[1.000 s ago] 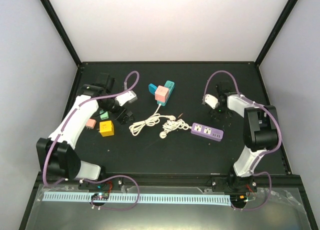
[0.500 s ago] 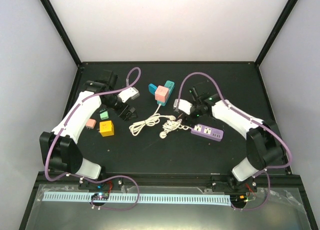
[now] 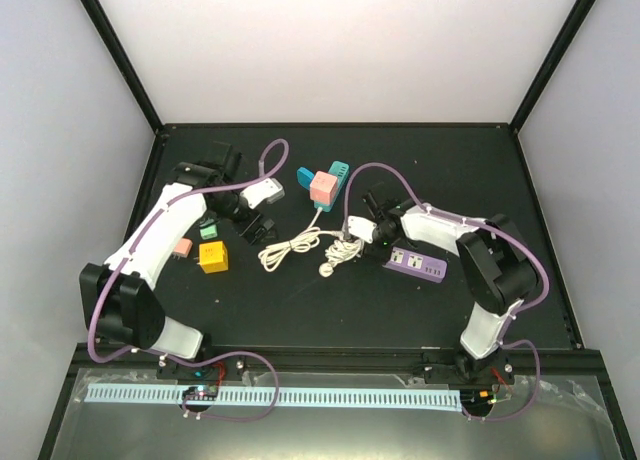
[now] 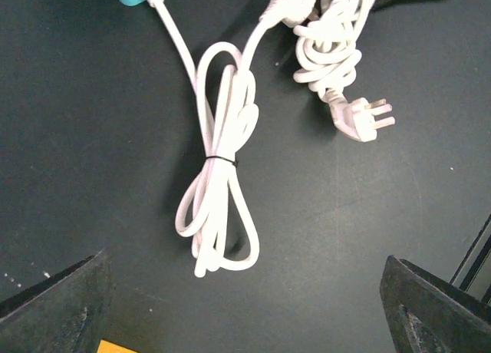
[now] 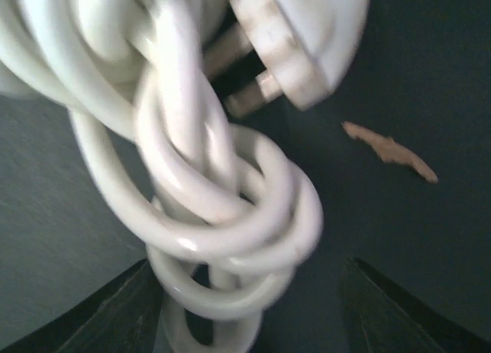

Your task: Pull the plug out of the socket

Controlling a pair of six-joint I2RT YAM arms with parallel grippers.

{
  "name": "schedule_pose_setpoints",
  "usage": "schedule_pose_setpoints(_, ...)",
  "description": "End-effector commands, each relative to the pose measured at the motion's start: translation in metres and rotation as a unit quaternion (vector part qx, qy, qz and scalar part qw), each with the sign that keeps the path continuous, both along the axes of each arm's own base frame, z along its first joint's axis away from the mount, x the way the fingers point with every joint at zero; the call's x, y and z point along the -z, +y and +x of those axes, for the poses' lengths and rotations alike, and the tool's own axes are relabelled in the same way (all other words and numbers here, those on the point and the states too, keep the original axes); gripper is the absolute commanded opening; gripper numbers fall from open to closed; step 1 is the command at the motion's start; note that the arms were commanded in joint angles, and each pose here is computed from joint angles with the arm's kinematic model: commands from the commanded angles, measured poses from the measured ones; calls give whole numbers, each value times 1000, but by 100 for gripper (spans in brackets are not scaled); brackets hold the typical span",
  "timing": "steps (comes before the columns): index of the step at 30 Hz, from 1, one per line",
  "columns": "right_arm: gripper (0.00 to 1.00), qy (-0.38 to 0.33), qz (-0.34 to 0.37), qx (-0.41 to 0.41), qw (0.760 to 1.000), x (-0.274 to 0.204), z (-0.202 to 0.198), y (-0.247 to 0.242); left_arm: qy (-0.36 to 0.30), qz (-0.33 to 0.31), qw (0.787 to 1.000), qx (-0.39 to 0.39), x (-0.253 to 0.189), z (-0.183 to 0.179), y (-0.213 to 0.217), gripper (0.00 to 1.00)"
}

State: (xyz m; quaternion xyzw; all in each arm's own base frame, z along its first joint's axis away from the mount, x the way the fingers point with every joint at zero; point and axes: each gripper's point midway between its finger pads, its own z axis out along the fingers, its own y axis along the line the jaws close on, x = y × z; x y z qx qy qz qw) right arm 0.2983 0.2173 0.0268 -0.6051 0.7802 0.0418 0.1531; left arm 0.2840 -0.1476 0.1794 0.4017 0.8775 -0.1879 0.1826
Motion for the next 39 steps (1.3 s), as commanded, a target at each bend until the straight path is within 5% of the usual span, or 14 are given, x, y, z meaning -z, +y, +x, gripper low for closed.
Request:
schedule_pose_setpoints(1,63,-20,-13,37,999,3,21,-26,-14,15,999,29,0,-7,-7,96)
schedule_pose_setpoints(9,55,-26,-27,103,994,9,52,-93,-21,56,997,44,22,1,-18,79)
schedule_pose_setpoints(16,55,-22,-42,180,983,18,71,-175,-51,100,990,82,35,5,-38,78)
schedule_pose_setpoints(18,49,-16,-29,203,979,16,76,-193,-52,111,988,93,42,6,-44,78)
schedule_pose_setpoints(27,55,-20,-16,302,953,1,109,-259,-34,184,974,126,87,19,-65,74)
schedule_pose_setpoints(39,82,-27,114,303,946,-65,111,-222,-9,238,960,148,128,26,-77,52)
